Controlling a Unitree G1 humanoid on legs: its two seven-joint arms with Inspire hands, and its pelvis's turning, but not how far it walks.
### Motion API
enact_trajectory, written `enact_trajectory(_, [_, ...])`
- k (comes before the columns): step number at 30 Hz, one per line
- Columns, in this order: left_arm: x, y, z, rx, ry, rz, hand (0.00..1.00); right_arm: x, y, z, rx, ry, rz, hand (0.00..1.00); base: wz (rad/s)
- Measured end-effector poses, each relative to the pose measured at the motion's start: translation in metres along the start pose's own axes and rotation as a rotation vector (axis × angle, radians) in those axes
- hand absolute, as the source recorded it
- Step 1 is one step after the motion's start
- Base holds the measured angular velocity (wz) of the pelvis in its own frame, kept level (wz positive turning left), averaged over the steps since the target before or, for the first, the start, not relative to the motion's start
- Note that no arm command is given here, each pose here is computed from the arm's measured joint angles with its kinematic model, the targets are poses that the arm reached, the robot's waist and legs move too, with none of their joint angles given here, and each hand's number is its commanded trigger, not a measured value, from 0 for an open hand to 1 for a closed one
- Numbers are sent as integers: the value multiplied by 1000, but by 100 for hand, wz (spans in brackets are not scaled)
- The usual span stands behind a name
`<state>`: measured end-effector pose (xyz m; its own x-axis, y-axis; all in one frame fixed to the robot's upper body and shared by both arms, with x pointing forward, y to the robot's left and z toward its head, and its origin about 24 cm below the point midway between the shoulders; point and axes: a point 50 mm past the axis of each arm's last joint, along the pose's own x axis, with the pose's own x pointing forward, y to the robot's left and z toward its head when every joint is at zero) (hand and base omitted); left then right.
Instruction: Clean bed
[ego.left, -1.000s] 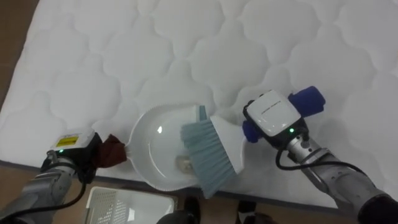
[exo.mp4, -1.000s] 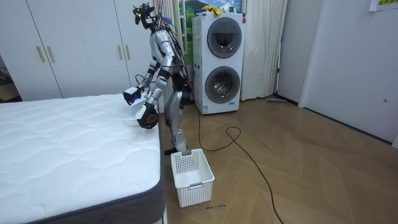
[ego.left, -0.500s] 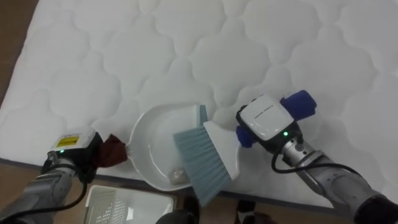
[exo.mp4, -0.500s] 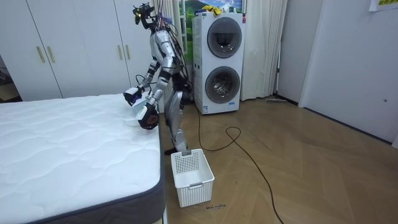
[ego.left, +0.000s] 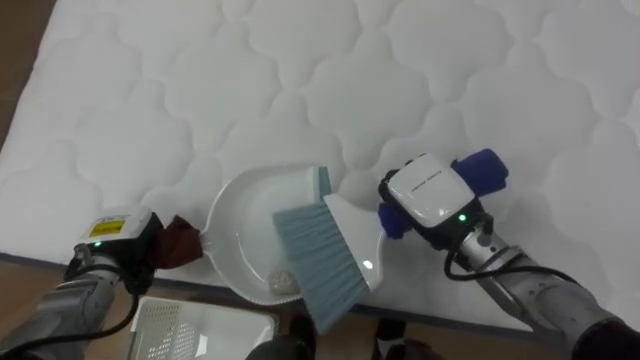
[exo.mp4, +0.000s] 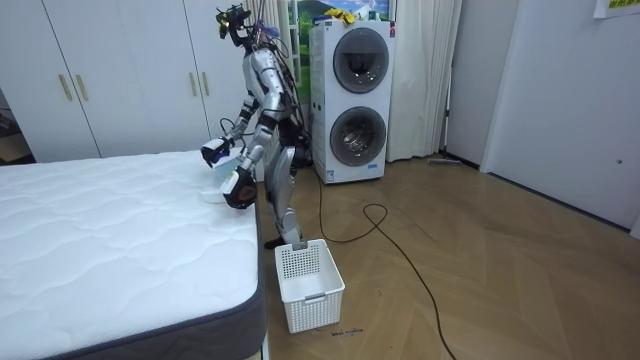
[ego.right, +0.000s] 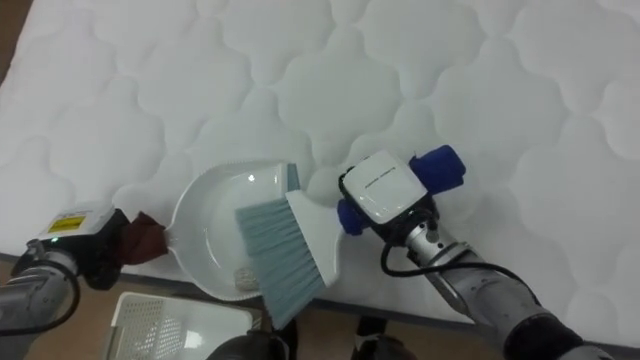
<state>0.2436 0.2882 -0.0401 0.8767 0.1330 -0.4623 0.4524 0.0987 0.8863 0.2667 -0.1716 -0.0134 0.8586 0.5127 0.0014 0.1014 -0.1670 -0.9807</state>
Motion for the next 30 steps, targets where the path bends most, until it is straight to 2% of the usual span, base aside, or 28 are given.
enact_trajectory(6, [0,0,0,-3,-2,2,100,-2,-2,-14,77,101,-36,100,1])
enact_trajectory(8, [1,1,1,-12,-2,6,100,-4,-4,-22,101,156,-70,66,4])
enact_trajectory(9, [1,1,3,-17,-6,8,100,-5,-5,-28,125,202,-94,41,6])
enact_trajectory(10, [1,0,5,-20,-9,8,100,-6,-4,-32,139,229,-105,0,9])
enact_trajectory(18, [1,10,11,-106,-6,72,100,-34,-2,-74,266,590,-240,0,5])
enact_trajectory(22, [-3,10,13,-129,-25,90,100,-48,3,-81,347,716,-268,0,2])
enact_trajectory(25, [-4,17,22,-149,-62,115,100,-58,5,-87,392,795,-289,0,0])
enact_trajectory(30, [-16,12,34,-167,-111,134,100,-64,3,-88,537,902,-377,0,8])
